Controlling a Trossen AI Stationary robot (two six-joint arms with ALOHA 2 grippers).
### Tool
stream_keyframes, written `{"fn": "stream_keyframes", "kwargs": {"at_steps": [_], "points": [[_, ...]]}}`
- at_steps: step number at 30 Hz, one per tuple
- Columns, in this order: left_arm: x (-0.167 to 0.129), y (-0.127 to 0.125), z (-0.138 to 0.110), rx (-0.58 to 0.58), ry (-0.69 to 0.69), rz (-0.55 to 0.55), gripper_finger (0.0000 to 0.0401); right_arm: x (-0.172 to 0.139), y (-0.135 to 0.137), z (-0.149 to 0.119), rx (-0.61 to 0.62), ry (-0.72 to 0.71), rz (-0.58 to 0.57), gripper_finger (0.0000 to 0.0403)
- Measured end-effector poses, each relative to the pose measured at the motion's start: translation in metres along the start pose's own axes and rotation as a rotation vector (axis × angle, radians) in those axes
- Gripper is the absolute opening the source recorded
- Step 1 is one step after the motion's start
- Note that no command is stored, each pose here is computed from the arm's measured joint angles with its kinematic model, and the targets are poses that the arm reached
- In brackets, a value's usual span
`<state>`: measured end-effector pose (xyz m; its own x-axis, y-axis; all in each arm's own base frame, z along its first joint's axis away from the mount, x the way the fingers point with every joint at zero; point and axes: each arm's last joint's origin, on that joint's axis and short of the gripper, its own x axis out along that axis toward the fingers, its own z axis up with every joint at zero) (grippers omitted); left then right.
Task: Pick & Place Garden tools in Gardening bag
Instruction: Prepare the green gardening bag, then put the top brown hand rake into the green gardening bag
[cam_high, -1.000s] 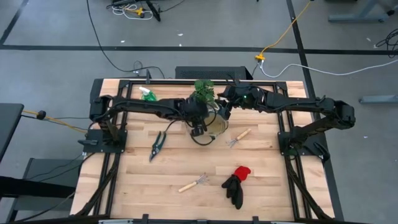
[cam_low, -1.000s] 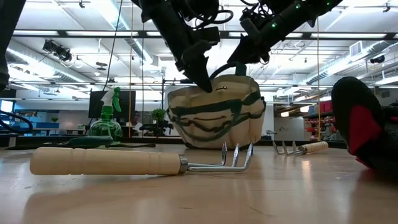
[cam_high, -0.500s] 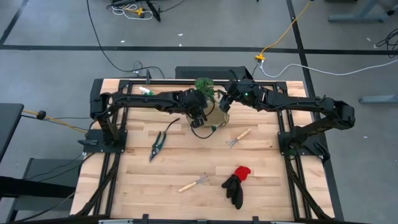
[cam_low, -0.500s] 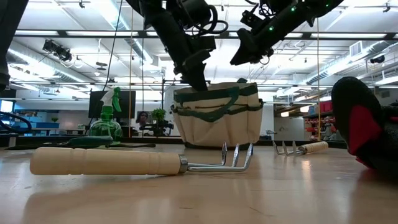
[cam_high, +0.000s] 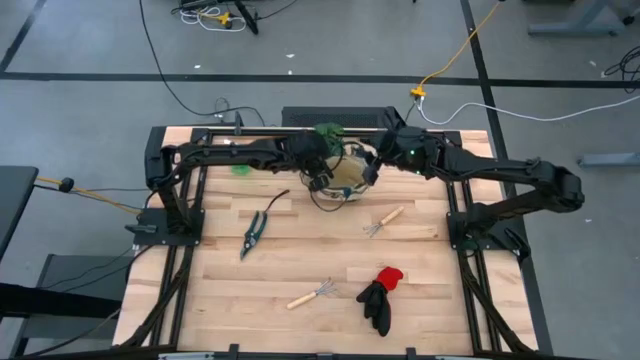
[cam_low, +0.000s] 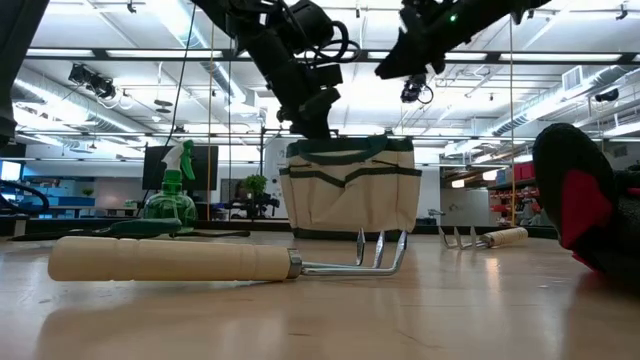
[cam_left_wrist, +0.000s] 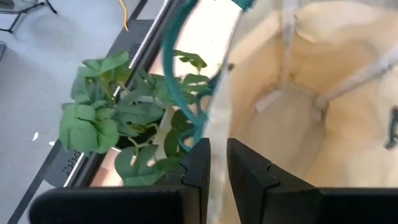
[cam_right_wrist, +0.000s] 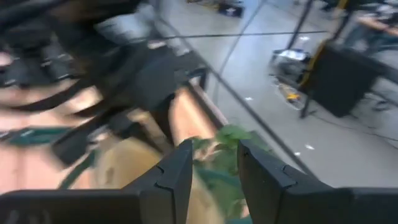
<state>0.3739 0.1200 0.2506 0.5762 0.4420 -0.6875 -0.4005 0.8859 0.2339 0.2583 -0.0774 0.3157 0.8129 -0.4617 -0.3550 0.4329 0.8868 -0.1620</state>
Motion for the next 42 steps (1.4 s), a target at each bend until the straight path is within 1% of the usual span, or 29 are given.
{"fn": "stream_keyframes", "kwargs": {"at_steps": [2, 5, 11, 16, 19, 24, 31, 36, 39, 42], "points": [[0.000, 0.002, 0.001, -0.006, -0.007, -0.007, 0.0060, -0.003, 0.007, -0.003, -0.007, 0.031, 0.039, 0.0130], [0.000, 0.001, 0.000, -0.002, -0.001, -0.015, 0.0060, -0.006, 0.018, -0.011, -0.038, 0.118, 0.085, 0.0130], [0.000, -0.002, 0.000, 0.007, 0.000, -0.020, 0.0060, -0.017, 0.038, -0.027, -0.101, 0.285, 0.148, 0.0132], [-0.008, -0.001, 0.002, 0.009, -0.006, 0.017, 0.0060, -0.029, 0.054, -0.041, -0.149, 0.416, 0.193, 0.0145], [-0.020, -0.002, 0.003, 0.020, -0.008, 0.060, 0.0060, -0.035, 0.061, -0.046, -0.193, 0.463, 0.202, 0.0153], [-0.048, -0.006, 0.008, 0.039, -0.036, 0.041, 0.0060, -0.047, 0.072, -0.055, -0.271, 0.554, 0.247, 0.0161], [-0.086, -0.017, 0.009, 0.067, -0.070, 0.002, 0.0060, -0.057, 0.078, -0.069, -0.319, 0.708, 0.259, 0.0162], [-0.101, -0.028, 0.006, 0.094, -0.061, 0.003, 0.0060, -0.052, 0.084, -0.077, -0.365, 0.751, 0.278, 0.0162], [-0.105, -0.034, 0.003, 0.117, -0.042, 0.024, 0.0060, -0.046, 0.087, -0.086, -0.396, 0.782, 0.287, 0.0162], [-0.107, -0.039, 0.003, 0.120, -0.045, 0.018, 0.0060, -0.043, 0.088, -0.097, -0.425, 0.813, 0.291, 0.0162]]}}
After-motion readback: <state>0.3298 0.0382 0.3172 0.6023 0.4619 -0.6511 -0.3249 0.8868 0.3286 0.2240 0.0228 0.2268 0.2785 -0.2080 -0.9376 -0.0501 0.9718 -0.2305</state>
